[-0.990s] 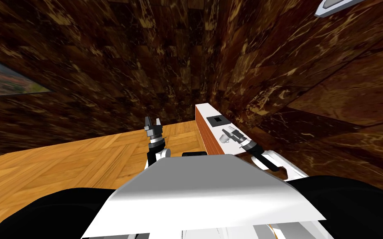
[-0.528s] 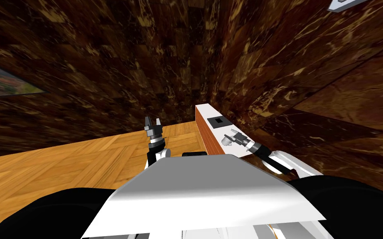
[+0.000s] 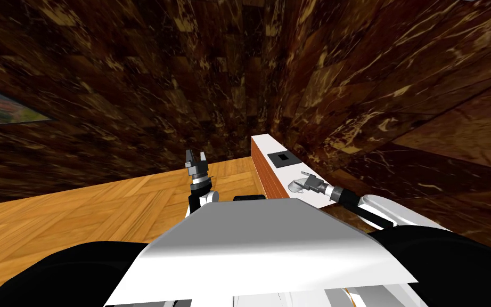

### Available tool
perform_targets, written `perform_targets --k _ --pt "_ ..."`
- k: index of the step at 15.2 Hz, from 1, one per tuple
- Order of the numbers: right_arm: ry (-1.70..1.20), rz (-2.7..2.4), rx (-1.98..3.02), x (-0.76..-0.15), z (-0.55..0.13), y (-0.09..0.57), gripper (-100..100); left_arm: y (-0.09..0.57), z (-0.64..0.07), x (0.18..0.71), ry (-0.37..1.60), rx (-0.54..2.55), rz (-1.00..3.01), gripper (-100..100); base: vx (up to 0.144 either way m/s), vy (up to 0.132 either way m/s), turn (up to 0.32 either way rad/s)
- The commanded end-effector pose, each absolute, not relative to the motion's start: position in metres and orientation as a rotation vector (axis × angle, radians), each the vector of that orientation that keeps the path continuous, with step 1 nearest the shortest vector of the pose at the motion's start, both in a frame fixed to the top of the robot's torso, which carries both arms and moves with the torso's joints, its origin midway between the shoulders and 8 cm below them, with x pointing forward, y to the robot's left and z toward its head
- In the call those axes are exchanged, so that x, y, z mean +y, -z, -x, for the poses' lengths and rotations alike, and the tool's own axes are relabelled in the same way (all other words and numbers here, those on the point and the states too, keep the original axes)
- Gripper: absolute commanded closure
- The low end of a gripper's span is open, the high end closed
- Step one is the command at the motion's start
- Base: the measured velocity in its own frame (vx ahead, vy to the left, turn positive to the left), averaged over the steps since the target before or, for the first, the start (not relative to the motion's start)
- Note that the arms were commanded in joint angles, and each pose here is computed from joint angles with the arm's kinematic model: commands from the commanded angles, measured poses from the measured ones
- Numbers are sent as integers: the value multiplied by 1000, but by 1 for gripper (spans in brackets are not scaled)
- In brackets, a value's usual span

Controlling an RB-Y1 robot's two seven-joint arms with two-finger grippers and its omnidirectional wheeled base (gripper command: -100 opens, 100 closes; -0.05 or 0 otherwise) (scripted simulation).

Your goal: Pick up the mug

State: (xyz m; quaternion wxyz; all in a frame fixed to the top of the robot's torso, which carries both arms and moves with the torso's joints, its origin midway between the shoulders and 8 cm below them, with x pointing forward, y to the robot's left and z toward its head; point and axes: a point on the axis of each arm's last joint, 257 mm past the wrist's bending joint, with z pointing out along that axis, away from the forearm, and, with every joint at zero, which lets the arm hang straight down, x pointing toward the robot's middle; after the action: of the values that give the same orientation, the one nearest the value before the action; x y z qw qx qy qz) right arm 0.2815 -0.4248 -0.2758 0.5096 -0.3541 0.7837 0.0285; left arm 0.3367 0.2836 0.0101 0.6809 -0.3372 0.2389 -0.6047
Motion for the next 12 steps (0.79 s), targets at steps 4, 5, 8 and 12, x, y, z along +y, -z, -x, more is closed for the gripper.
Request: perform_targets --k 4,5,8,12 --pt "26 1075 1955 -456 -253 305 -100 -10 -337 284 1357 536 757 0 115 45 5" --pt "55 1159 1984 -471 -238 314 -100 -10 -337 284 1357 536 757 0 127 47 16" --pt "95 1292 2014 -489 -219 328 -100 -10 -337 284 1357 536 757 0 143 58 13" --pt "132 1487 2058 -519 -182 347 -100 -10 -337 284 1357 536 757 0 117 54 15"
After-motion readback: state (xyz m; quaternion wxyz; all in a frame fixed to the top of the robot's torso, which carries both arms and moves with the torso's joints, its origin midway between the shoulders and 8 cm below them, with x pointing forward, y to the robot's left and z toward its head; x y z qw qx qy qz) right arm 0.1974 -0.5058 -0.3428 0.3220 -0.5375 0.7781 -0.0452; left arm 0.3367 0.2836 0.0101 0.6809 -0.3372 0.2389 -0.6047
